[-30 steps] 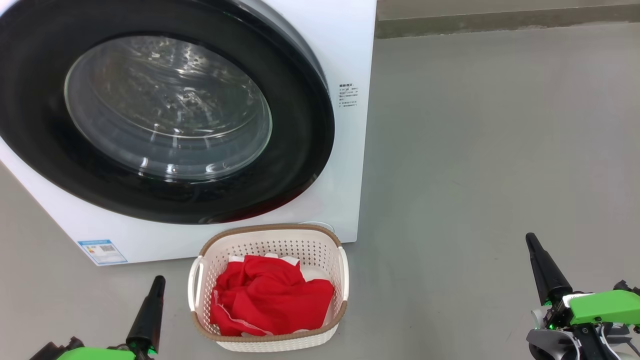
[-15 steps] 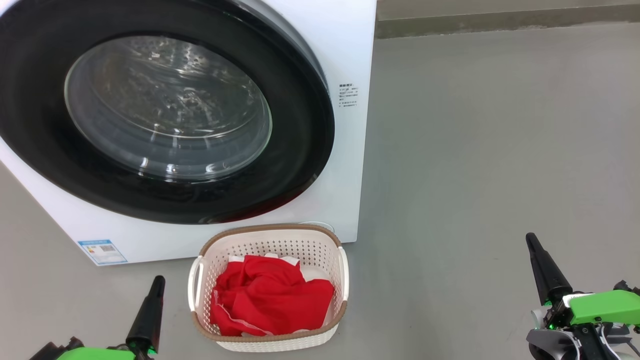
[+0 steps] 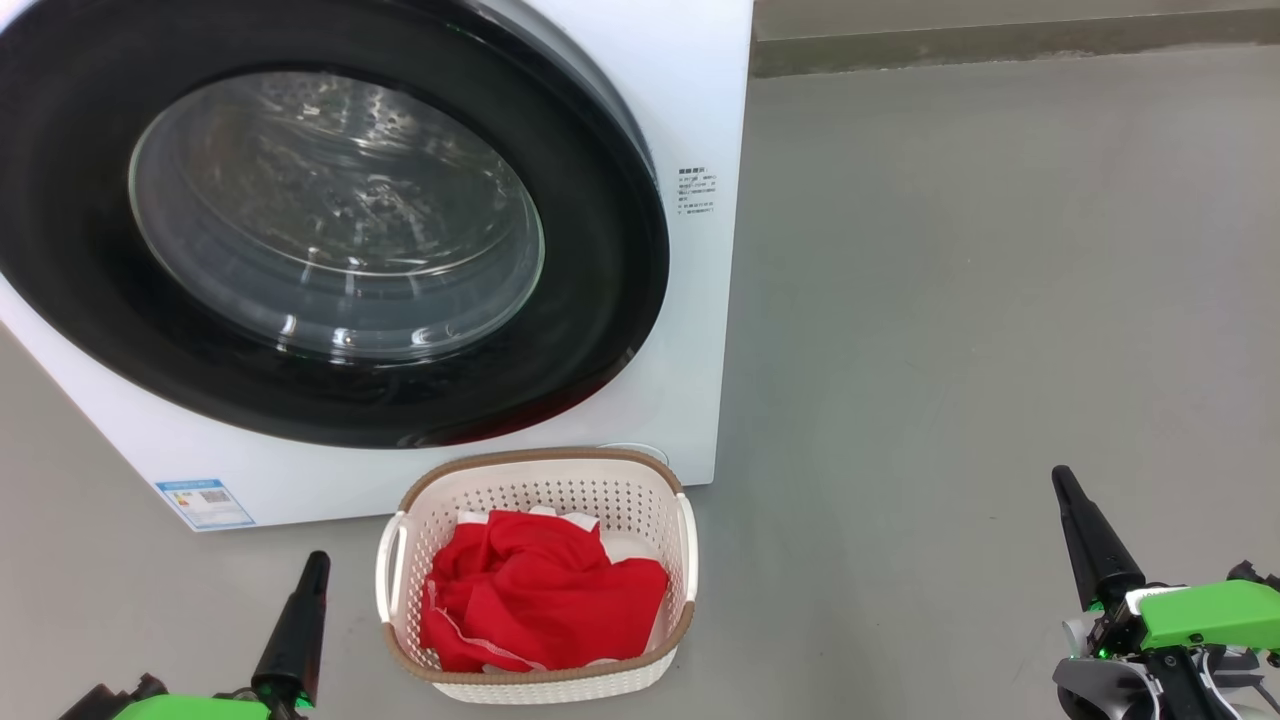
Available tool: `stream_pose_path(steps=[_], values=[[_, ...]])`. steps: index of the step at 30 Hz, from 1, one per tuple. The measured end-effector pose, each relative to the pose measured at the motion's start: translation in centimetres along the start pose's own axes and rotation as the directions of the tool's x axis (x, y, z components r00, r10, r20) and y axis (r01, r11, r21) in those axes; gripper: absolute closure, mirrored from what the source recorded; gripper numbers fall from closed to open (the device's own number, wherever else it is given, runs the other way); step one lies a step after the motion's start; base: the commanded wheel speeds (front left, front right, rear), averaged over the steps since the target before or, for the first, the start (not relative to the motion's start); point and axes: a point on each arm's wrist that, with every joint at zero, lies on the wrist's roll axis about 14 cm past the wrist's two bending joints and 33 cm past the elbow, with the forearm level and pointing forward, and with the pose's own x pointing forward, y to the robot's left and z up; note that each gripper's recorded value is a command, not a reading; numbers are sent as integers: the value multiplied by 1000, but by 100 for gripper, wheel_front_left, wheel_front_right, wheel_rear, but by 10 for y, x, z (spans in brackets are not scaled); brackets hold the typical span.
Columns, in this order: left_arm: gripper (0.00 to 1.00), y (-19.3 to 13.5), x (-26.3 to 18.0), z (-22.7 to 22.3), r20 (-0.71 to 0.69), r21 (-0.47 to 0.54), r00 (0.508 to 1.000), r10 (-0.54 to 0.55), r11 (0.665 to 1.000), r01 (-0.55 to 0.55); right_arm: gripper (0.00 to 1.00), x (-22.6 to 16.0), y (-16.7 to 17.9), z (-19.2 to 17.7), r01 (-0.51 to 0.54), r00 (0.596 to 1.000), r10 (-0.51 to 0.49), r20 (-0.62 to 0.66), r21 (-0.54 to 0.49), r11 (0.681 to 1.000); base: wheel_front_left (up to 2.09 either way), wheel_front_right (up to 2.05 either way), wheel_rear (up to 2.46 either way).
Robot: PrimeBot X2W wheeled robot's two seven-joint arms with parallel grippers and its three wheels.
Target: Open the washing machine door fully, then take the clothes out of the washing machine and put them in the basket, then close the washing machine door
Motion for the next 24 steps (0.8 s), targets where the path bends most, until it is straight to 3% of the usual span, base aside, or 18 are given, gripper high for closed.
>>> stream_pose_path(steps=[24], values=[[100, 0, 0, 0, 0, -2, 1000, 0, 1000, 0, 100, 0, 0, 0, 0, 1000, 0, 1, 0, 1000, 0, 0, 0]])
